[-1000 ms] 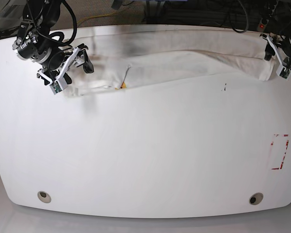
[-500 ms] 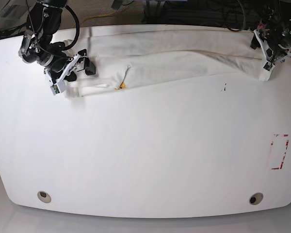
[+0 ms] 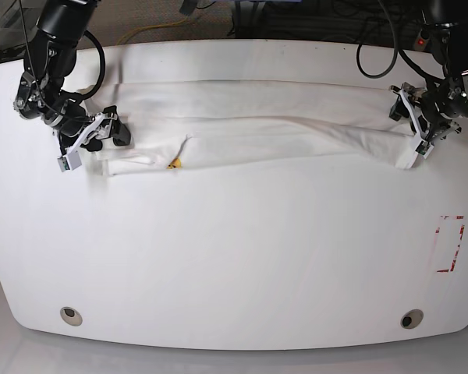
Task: Fold the T-shirt properly
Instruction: 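Move the left gripper along the folded shirt and grasp its end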
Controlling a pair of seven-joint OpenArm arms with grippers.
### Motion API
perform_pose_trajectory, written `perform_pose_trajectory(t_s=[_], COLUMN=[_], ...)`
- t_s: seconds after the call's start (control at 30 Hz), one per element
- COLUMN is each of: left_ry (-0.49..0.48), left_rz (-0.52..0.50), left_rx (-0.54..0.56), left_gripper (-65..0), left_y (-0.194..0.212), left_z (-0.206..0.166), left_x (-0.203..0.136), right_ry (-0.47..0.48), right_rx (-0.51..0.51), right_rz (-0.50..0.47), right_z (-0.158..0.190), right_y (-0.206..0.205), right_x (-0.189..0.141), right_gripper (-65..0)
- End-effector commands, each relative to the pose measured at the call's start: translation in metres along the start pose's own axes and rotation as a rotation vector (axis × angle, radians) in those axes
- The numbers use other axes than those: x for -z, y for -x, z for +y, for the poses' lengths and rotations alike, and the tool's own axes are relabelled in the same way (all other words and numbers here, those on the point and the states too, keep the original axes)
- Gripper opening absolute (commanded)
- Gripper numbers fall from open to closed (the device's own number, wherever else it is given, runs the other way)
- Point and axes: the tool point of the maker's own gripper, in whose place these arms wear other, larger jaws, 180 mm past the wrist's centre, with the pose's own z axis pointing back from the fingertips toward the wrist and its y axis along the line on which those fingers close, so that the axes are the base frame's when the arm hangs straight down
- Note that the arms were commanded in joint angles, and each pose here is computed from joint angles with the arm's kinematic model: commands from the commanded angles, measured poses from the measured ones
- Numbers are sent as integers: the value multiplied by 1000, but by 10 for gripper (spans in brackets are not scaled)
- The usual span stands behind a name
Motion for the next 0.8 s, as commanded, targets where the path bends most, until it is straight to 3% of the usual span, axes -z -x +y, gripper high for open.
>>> perform_pose_trajectory(t_s=[0.0,0.2,0.4,0.77], left_ry=[-42,-136,-282,-181], left_rz=[-12,-124,-169,-125], left_rx=[27,156,116,-118], left_gripper=[-325,-325,-319,-324], left_y=[-13,-63,-83,-84], left_z=[13,13,51,86], left_x=[-9,-47,-83,-37], right_ry=[25,31,27,26], right_rx=[-35,-75,-81,-78], right_rz=[-27,-47,-53,-55], right_z=[-5,0,4,4], right_y=[-15,-25,-26,-26], right_x=[-8,-14,-13,-13], right_gripper=[-157,-157,-157,-157])
